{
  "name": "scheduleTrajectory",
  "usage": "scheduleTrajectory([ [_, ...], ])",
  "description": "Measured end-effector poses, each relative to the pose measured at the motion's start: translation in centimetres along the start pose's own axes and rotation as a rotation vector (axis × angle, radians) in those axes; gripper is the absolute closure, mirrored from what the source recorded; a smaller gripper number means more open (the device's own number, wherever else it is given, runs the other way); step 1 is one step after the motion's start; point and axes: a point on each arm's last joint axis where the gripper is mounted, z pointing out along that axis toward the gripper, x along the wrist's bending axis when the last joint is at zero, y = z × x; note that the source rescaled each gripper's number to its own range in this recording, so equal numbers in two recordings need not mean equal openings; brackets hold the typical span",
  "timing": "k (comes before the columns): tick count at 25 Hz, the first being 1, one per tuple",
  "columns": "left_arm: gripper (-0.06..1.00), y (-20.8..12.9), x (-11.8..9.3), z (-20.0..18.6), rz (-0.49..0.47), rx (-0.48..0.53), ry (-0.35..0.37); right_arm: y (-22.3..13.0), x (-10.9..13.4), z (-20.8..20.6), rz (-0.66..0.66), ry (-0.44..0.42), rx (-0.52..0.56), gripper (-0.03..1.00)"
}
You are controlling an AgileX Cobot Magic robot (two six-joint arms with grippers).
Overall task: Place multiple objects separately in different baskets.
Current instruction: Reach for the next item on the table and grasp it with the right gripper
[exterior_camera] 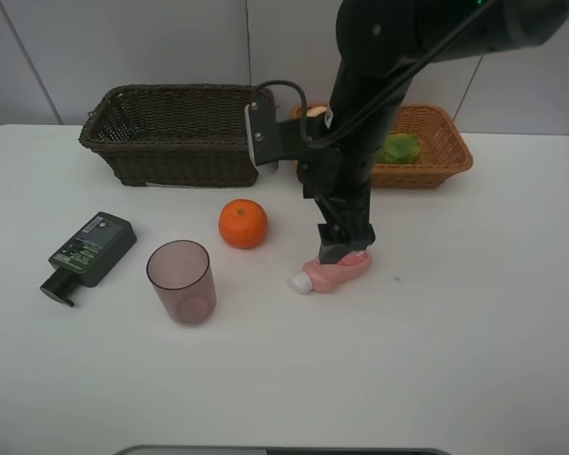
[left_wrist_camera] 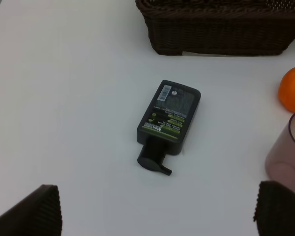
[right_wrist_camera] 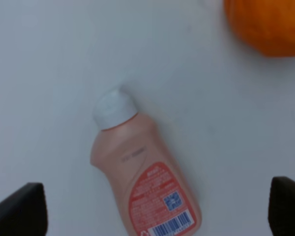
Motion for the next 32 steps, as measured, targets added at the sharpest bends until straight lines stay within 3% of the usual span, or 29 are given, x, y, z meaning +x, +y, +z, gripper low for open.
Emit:
scheduleTrajectory([
  [9, -0.06, 0.0, 0.0, 0.0, 0.000, 0.000, 0.000, -2.2, 0.0, 3.4, -0.074, 0.058, 0.037, -0.03],
  [18, -0.06, 0.0, 0.0, 0.0, 0.000, 0.000, 0.000, -2.9, 0.3, 5.3, -0.171, -0.028, 0.019, -0.03],
  [26, -0.06, 0.0, 0.0, 0.0, 0.000, 0.000, 0.000, -3.8, 0.3, 7.3, -0.245, 0.038, 0.053, -0.03],
  [32, -0.06, 0.0, 0.0, 0.0, 0.000, 0.000, 0.000, -3.7, 0.2, 8.3, -0.273, 0.022, 0.048, -0.03],
])
